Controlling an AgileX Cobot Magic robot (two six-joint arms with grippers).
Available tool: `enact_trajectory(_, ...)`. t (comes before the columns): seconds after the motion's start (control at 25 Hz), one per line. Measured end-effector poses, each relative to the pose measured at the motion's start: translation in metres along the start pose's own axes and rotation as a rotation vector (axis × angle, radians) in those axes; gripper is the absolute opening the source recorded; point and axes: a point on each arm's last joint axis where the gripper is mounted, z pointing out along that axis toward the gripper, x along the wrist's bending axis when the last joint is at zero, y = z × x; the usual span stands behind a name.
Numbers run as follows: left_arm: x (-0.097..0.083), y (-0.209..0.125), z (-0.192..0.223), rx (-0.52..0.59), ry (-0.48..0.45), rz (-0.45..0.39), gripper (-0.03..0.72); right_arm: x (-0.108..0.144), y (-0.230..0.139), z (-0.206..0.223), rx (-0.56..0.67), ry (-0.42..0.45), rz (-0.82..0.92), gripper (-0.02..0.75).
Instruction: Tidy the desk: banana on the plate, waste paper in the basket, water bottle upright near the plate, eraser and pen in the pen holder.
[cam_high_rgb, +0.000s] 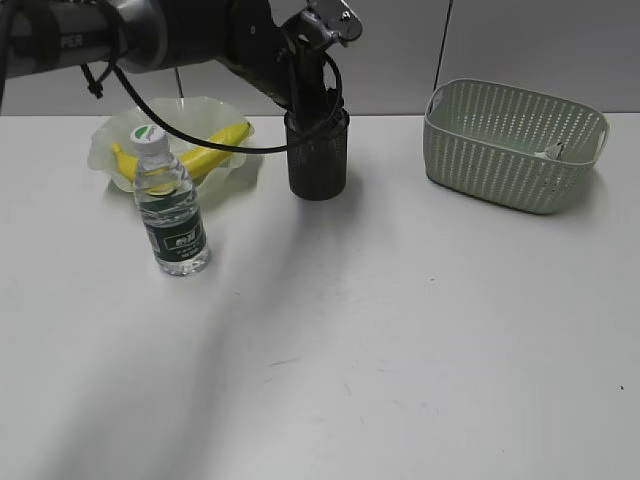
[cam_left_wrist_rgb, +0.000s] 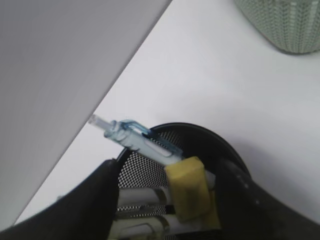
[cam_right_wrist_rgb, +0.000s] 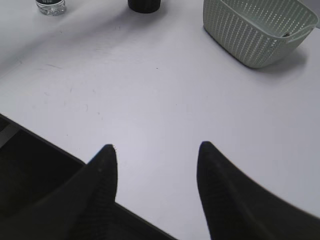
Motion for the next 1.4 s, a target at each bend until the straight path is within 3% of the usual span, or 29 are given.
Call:
enact_trajectory(0.16, 0.009, 0.015, -0.023, -0.038, 0.022, 0.0, 0.481, 0.0, 0.0, 0.0, 0.0, 0.0, 0.0, 0.416)
enact_trajectory(0.36, 0.028, 0.051, -0.096, -0.11, 0.056, -0.013, 0.483, 0.0, 0.0, 0.0, 0.0, 0.0, 0.0, 0.416)
enact_trajectory(0.52, 0.034, 0.066, -0.17, -0.077, 0.011, -0.133, 0.484, 0.0, 0.0, 0.0, 0.0, 0.0, 0.0, 0.416)
enact_trajectory(0.72, 0.029, 0.057, -0.245, 0.109, -0.078, -0.26, 0.484, 0.0, 0.0, 0.0, 0.0, 0.0, 0.0, 0.416)
enact_trajectory(0.92, 0.025, 0.047, -0.307, 0.111, -0.058, -0.365, 0.483, 0.0, 0.0, 0.0, -0.001, 0.0, 0.0, 0.416)
enact_trajectory(1.08, 0.004, 0.007, -0.346, 0.161, -0.07, -0.399, 0.476, 0.0, 0.0, 0.0, -0.001, 0.0, 0.0, 0.416)
enact_trajectory(1.28, -0.043, -0.08, -0.373, 0.299, -0.108, -0.421, 0.474, 0.0, 0.0, 0.0, -0.001, 0.0, 0.0, 0.416)
enact_trajectory(1.4, -0.07, -0.13, -0.394, 0.256, -0.095, -0.441, 0.472, 0.0, 0.0, 0.0, -0.001, 0.0, 0.0, 0.416)
